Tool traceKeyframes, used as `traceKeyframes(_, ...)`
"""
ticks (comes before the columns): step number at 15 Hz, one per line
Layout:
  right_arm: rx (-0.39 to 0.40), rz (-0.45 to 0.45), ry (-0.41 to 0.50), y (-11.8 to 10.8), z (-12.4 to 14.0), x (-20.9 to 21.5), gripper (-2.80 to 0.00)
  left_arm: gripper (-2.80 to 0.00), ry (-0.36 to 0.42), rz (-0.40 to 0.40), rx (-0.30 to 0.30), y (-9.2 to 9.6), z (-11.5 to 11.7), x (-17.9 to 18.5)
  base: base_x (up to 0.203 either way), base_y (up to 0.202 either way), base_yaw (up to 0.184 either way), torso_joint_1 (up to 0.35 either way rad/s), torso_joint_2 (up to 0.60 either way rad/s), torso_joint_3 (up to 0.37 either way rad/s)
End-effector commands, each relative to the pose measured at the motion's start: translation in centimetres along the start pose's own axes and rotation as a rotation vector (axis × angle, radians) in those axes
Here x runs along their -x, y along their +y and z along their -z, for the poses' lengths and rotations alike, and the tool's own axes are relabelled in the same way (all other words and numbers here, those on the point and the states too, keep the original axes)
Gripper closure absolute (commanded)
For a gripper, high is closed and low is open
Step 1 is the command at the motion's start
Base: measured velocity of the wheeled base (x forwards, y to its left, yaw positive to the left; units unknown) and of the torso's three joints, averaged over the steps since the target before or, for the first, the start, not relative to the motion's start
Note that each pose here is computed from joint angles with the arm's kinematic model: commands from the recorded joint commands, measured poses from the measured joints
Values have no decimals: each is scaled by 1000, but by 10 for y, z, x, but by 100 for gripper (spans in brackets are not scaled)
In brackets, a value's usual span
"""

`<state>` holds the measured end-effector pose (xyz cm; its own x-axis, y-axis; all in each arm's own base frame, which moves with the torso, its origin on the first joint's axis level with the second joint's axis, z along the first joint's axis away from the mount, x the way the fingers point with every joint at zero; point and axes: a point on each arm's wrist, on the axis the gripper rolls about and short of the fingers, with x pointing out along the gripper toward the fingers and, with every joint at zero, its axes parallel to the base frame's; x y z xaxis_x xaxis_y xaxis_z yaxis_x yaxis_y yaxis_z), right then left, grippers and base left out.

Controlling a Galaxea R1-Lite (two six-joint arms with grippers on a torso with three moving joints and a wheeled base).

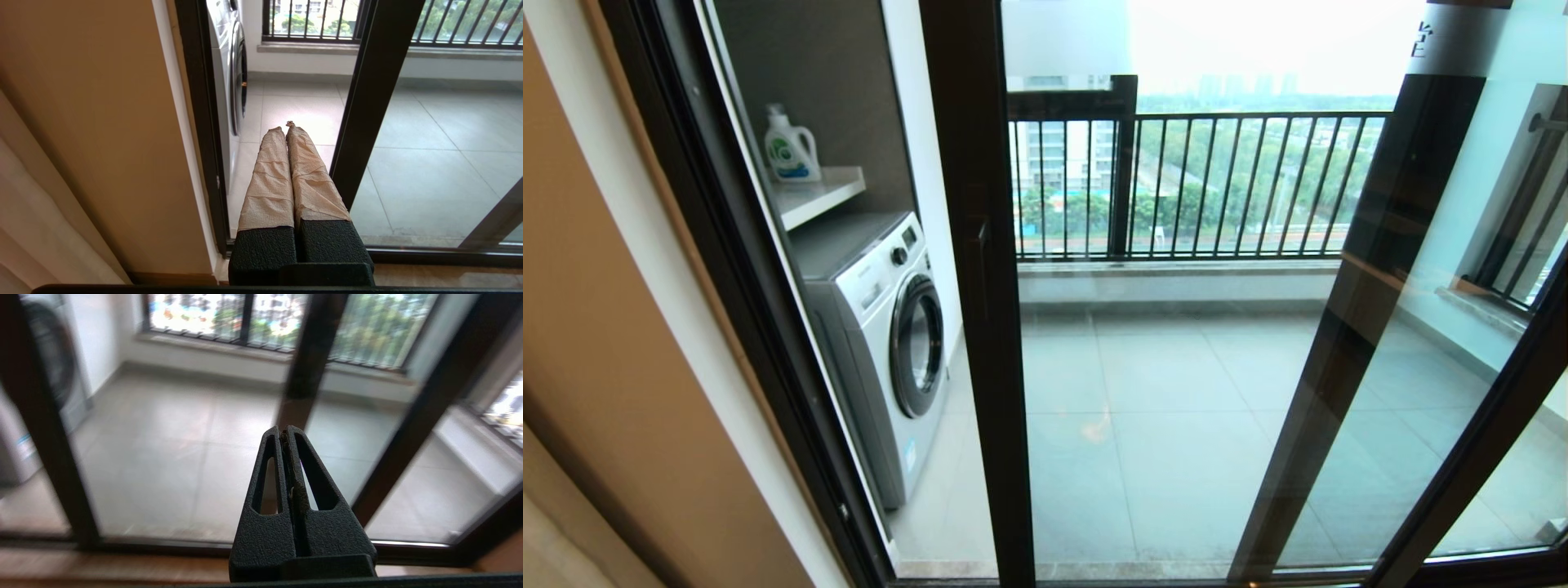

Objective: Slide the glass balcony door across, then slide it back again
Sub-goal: Close the slid door

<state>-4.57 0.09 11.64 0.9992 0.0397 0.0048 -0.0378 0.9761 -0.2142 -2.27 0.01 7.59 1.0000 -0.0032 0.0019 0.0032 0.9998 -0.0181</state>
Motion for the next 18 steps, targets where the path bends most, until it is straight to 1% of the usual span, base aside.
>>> traceKeyframes(1,-14,-84,18,7,26,-14,0,0,-1,0,0,0,0,0,0,0,0,0,0,0)
traceKeyframes(2,-54,-99,-36,7,27,-17,0,0,-1,0,0,0,0,0,0,0,0,0,0,0)
traceKeyframes(3,-76,-94,-33,8,30,-19,0,0,0,0,0,0,0,0,0,0,0,0,0,0)
traceKeyframes(4,-79,-32,-12,8,35,-21,0,0,-1,0,0,0,0,0,0,0,0,0,0,0)
traceKeyframes(5,-98,13,-4,8,42,-24,0,0,-1,0,0,0,0,0,0,0,0,0,0,0)
traceKeyframes(6,-142,9,8,8,42,-24,0,0,-1,0,0,0,0,0,0,0,0,0,0,0)
traceKeyframes(7,-161,8,8,8,42,-23,0,0,-1,0,0,0,0,0,0,0,0,0,0,0)
traceKeyframes(8,-167,14,-10,8,41,-24,0,0,-1,0,0,0,0,0,0,0,0,0,0,0)
traceKeyframes(12,-178,17,-10,8,41,-24,0,0,-1,0,-1,0,0,0,0,0,0,0,0,0)
traceKeyframes(15,-178,17,-10,8,41,-24,0,0,25,-1,-6,0,-1,-2,0,0,0,0,0,0)
traceKeyframes(16,-178,17,-10,8,41,-24,0,0,20,-2,-31,0,-2,-1,0,0,0,0,0,0)
traceKeyframes(17,-180,17,-10,8,41,-24,0,0,-10,-5,-73,0,-12,1,0,0,0,0,0,0)
traceKeyframes(18,-179,17,-10,8,41,-24,0,0,-39,-6,-109,0,-30,3,0,0,0,0,0,0)
